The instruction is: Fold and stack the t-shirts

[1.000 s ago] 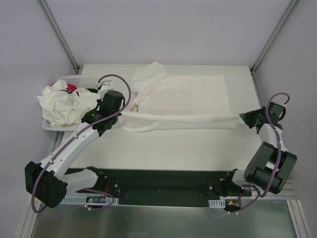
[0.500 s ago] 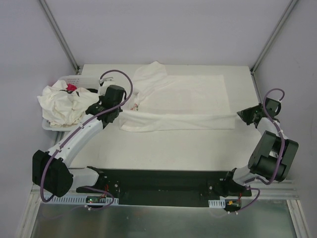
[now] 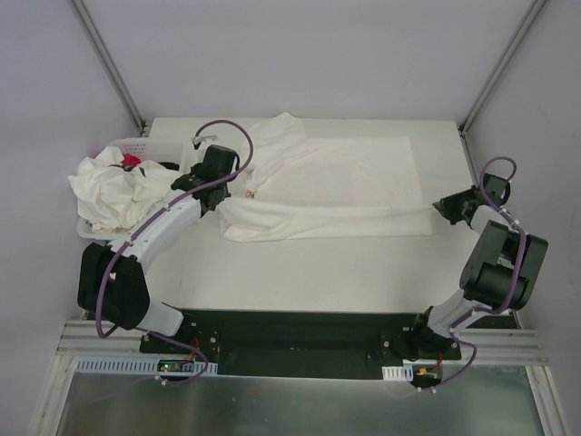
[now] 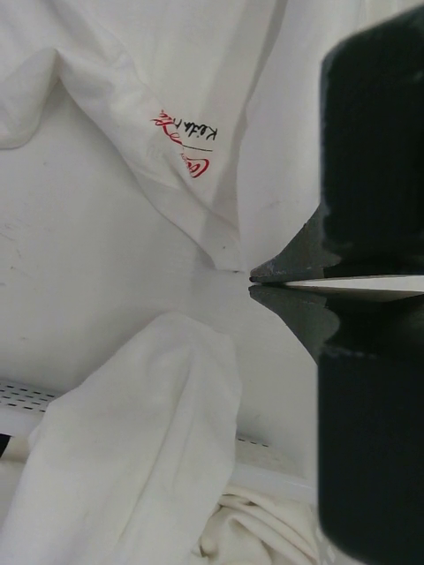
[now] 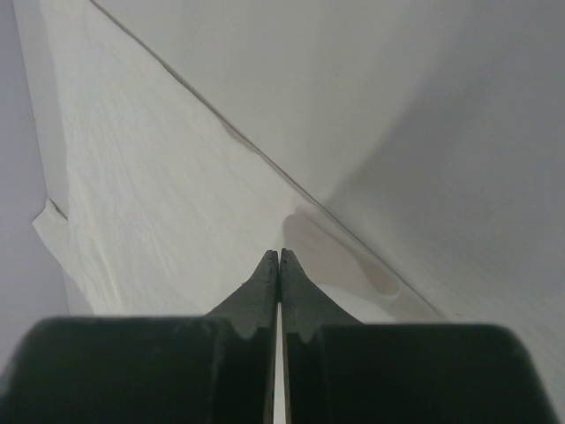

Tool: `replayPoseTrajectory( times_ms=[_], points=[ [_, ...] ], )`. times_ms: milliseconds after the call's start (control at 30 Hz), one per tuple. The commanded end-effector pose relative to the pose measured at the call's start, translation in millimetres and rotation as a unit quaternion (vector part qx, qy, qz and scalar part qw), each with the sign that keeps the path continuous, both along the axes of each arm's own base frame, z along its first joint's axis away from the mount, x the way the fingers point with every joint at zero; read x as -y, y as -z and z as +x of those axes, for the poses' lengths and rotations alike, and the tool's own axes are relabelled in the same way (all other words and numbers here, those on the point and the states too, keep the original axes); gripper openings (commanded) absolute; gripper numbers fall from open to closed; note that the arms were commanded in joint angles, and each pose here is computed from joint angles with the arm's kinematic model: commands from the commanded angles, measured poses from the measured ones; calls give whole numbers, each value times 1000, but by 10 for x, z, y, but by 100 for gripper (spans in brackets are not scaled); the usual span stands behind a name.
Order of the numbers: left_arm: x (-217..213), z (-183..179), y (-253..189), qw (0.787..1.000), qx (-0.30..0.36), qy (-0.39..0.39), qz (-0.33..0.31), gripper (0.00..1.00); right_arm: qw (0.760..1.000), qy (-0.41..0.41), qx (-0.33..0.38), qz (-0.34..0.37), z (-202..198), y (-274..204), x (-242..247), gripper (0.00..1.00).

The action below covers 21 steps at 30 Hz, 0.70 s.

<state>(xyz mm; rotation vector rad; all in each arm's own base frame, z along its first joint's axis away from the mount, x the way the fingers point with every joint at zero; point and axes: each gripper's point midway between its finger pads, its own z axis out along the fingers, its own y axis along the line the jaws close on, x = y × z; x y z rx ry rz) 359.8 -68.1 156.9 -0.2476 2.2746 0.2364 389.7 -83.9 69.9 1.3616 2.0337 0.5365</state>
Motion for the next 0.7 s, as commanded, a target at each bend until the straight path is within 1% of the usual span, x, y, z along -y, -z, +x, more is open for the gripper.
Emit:
replayPoseTrajectory(
  times_ms=[0,100,133,200,233,300,500,600,667],
  points=[
    [-3,179,-107,1000,15,0,-4,0,999,8,30,-22,245,-149,105,1],
    [-15,204,-32,1000,5,-1,-5,0,999,4,29,-24,291,-130,100,8],
    [-22,211,-17,1000,4,-2,-5,0,999,3,29,-24,307,-125,92,13],
    [-42,219,9,1000,-1,-5,-6,0,999,3,31,-25,344,-133,98,17],
    [-42,228,23,1000,-2,-5,-5,0,999,1,28,-23,355,-107,93,20],
    [-34,263,3,1000,0,-4,-5,0,999,0,31,-24,399,-126,104,24],
    [34,389,-38,1000,7,1,-12,0,998,-5,49,-28,540,-277,134,28],
    [113,493,-32,1000,8,11,-20,0,998,-11,64,-29,608,-405,104,28],
    [171,607,-107,999,18,17,-26,0,997,-20,73,-29,643,-489,45,29]
  ],
)
